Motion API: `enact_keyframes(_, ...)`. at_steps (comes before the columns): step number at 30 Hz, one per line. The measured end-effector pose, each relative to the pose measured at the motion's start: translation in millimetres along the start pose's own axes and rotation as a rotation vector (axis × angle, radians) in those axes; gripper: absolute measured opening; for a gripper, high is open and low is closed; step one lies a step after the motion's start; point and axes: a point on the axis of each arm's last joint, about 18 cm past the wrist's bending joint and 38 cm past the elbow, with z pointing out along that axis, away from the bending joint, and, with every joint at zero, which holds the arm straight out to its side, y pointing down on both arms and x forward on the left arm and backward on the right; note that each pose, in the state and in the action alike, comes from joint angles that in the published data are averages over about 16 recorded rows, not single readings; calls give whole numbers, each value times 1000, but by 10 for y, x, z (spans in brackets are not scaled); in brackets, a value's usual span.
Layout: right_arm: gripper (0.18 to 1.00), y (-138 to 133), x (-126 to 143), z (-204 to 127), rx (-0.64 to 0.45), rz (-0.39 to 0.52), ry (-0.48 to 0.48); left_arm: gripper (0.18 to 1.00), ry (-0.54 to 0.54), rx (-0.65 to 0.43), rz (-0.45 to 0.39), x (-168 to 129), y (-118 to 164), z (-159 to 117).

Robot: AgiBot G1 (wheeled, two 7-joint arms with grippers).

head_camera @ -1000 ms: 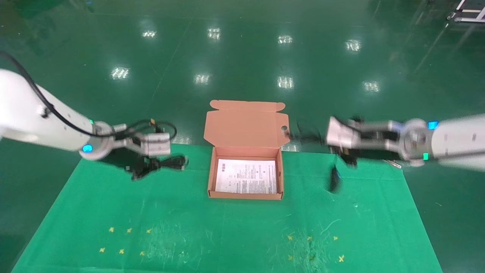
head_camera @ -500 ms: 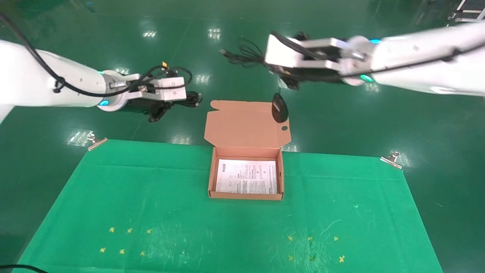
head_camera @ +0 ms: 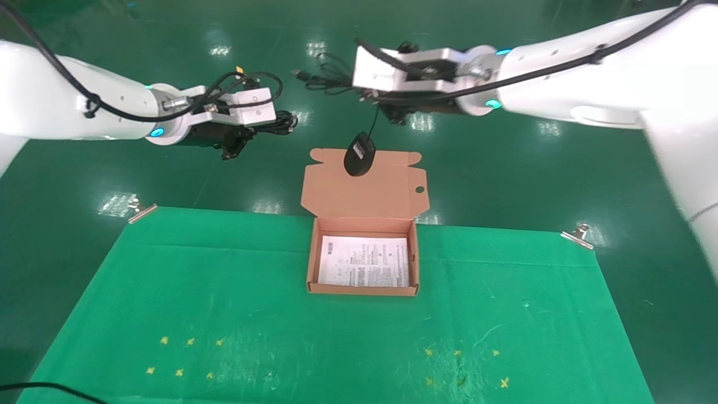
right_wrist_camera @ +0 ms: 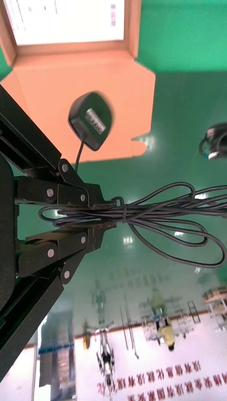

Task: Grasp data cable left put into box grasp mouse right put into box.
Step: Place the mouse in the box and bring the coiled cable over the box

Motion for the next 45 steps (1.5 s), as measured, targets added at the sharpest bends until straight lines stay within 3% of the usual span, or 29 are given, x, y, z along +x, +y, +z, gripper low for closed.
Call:
enact_keyframes(23, 220, 20, -962, 386, 21, 99, -167, 267, 3, -288, -46, 105, 379, 46)
enact_keyframes(32, 220, 29, -1302, 496, 27, 225, -203, 267, -2, -311, -52, 126, 388, 24)
enact_keyframes(45, 220, 401, -1725, 561, -85, 397, -246, 266, -5, -311, -52, 140, 386, 6)
